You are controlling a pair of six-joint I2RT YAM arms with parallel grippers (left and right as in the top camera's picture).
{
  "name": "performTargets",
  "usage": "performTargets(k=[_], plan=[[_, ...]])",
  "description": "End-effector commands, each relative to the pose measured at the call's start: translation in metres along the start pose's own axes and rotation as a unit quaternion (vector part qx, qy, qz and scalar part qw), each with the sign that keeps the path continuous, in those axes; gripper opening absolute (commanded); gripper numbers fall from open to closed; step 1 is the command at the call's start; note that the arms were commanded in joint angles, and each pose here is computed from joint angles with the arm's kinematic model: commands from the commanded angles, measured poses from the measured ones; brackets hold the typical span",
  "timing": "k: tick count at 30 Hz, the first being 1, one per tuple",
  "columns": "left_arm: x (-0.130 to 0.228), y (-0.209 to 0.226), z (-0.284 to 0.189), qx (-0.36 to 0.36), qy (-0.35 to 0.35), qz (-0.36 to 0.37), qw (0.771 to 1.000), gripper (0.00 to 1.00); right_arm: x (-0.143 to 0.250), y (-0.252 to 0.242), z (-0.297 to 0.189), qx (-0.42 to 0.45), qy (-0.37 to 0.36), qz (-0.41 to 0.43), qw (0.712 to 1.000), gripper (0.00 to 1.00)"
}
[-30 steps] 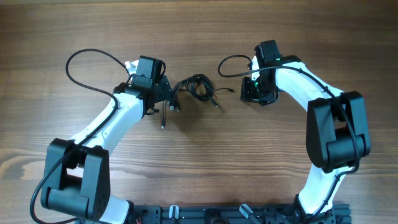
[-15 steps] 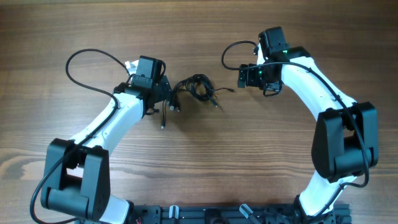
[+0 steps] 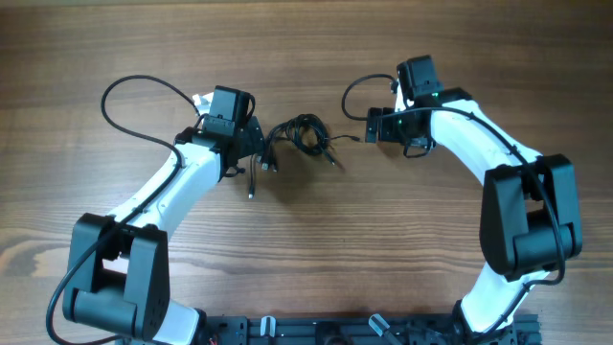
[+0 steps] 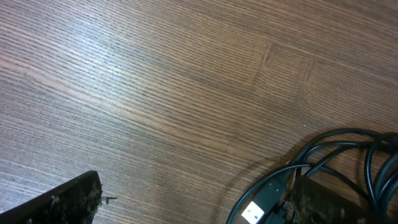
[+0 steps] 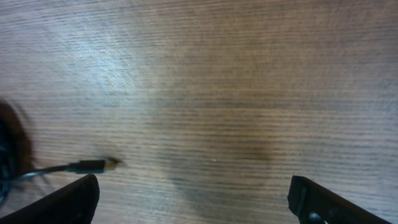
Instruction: Untangle cables
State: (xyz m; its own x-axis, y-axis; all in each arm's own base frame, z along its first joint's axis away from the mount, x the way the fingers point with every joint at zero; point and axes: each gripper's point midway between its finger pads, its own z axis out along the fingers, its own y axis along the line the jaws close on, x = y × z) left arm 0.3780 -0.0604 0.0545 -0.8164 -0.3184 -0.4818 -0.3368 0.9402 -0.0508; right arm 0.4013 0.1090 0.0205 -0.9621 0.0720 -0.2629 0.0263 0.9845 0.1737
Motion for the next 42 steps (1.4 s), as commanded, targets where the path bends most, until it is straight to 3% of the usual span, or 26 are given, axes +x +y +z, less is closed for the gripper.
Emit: performTargets(k=[1, 10, 18, 42], plan=[[-0.004, 0.001, 0.001, -0.006, -0.006, -0.003, 1.0, 1.0, 0.01, -0.008, 0.013, 0.01, 0.003, 0.005, 1.0, 1.0], [-0.004, 0.001, 0.001, -0.006, -0.006, -0.003, 1.0, 1.0, 0.013, -0.01, 0.024, 0.005, -0.015, 0.003, 1.0, 1.0], [-0.004, 0.001, 0.001, -0.006, -0.006, -0.003, 1.0, 1.0, -0.021, 0.001, 0.02, -0.016, -0.085, -0.003, 0.996, 1.0], [-0.004, 0.001, 0.001, -0.006, -0.006, -0.003, 1.0, 1.0, -0.022, 0.001, 0.02, -0.017, -0.086, -0.004, 0.996, 1.0]])
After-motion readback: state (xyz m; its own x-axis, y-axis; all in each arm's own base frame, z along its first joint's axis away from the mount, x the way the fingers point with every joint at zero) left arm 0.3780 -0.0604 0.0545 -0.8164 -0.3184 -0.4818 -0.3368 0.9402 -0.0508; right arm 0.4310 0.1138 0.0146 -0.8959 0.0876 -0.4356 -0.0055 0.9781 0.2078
